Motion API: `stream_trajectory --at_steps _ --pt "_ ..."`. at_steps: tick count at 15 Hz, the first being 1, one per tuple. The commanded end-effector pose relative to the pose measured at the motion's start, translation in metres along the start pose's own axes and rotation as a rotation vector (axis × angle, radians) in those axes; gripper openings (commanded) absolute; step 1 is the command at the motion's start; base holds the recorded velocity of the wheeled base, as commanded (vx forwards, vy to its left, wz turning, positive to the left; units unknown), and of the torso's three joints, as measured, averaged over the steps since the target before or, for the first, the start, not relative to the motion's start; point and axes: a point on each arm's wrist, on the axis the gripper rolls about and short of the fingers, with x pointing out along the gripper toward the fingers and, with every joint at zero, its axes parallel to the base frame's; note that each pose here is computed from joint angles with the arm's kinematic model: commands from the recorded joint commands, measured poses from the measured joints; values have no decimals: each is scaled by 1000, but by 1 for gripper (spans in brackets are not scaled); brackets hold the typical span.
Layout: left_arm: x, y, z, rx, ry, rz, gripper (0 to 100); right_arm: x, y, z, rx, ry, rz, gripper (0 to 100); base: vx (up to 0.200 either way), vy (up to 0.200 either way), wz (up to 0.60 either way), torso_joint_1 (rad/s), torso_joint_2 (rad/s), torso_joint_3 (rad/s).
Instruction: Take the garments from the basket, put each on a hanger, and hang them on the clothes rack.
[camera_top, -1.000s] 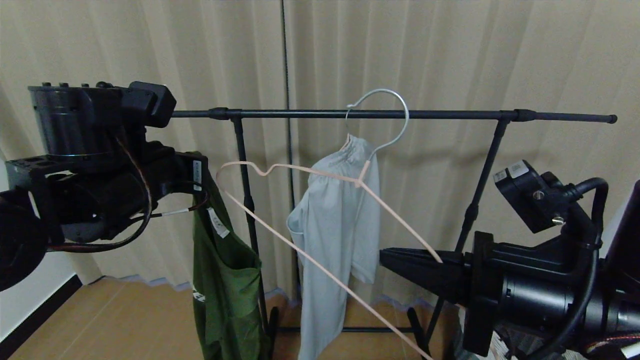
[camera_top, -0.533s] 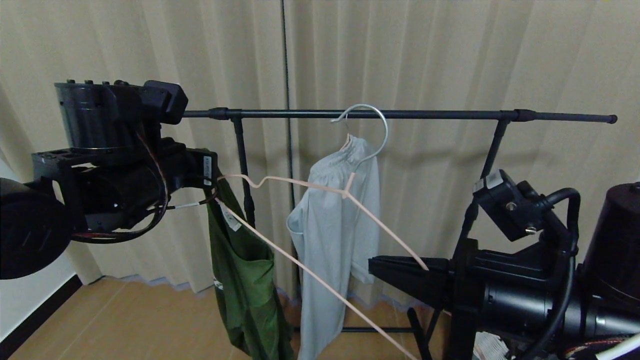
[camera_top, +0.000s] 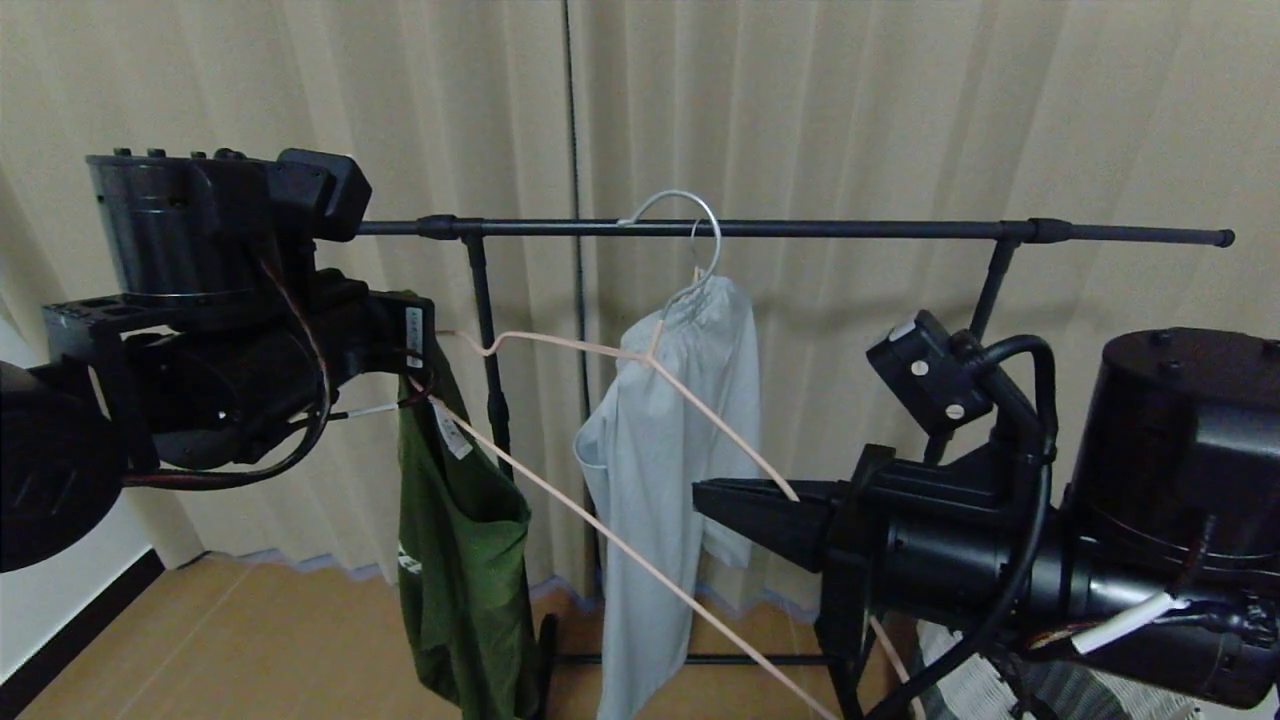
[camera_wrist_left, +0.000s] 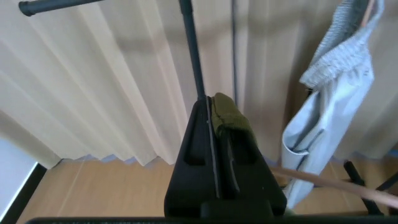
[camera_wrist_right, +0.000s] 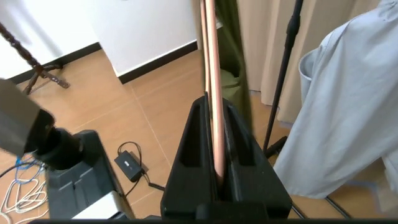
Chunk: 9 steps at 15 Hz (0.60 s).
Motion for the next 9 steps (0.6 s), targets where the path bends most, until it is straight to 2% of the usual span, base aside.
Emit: stream_trajectory --at_steps 1,3,7,9 --pt "-2 1 2 -14 -8 0 0 15 -5 -3 3 4 -7 0 0 0 0 0 0 0" --pt "-5 2 0 -17 -5 -1 0 29 -12 -5 2 -17 -15 0 0 0 0 0 0 0" --pt "-18 6 3 -25 -24 0 0 50 -17 -10 8 4 -18 0 0 0 0 0 0 0" --pt "-31 1 3 -23 -37 -37 0 67 -20 -8 12 -1 -19 0 0 0 0 0 0 0"
